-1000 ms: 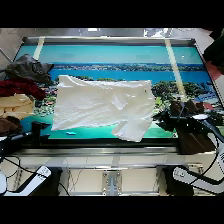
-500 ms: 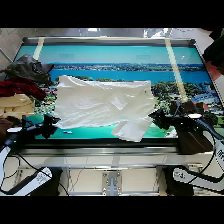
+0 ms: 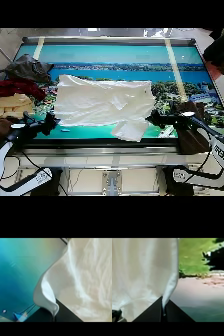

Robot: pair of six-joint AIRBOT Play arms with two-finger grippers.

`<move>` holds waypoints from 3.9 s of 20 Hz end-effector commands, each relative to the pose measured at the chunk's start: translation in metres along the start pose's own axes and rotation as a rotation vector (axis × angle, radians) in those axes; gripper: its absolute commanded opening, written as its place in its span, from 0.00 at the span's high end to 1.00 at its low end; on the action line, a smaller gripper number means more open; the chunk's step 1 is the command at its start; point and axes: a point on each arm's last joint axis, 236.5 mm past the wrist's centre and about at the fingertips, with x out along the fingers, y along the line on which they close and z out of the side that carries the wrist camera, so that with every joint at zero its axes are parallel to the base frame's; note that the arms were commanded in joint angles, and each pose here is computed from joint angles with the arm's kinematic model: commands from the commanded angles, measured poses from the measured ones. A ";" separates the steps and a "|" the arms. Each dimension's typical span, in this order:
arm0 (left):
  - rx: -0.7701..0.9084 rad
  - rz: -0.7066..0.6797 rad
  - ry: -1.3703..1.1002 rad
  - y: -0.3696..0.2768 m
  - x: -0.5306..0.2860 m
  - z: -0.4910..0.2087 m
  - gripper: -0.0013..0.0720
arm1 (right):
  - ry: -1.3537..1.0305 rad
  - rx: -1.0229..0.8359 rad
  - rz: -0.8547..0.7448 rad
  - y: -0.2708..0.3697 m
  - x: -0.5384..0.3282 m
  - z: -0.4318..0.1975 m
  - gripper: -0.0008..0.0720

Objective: Fold the shirts.

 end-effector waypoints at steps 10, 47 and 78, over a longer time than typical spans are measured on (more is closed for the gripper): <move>0.714 -0.288 -0.822 -0.233 -0.382 0.027 0.98 | -0.736 -0.832 0.029 0.267 -0.345 -0.069 0.97; 0.953 0.494 0.047 -0.124 0.012 0.114 0.97 | -0.052 -0.582 -0.445 0.065 -0.052 0.154 0.97; -0.029 0.301 0.022 0.057 -0.107 -0.037 0.24 | 0.376 0.027 -0.226 -0.021 -0.110 -0.148 0.29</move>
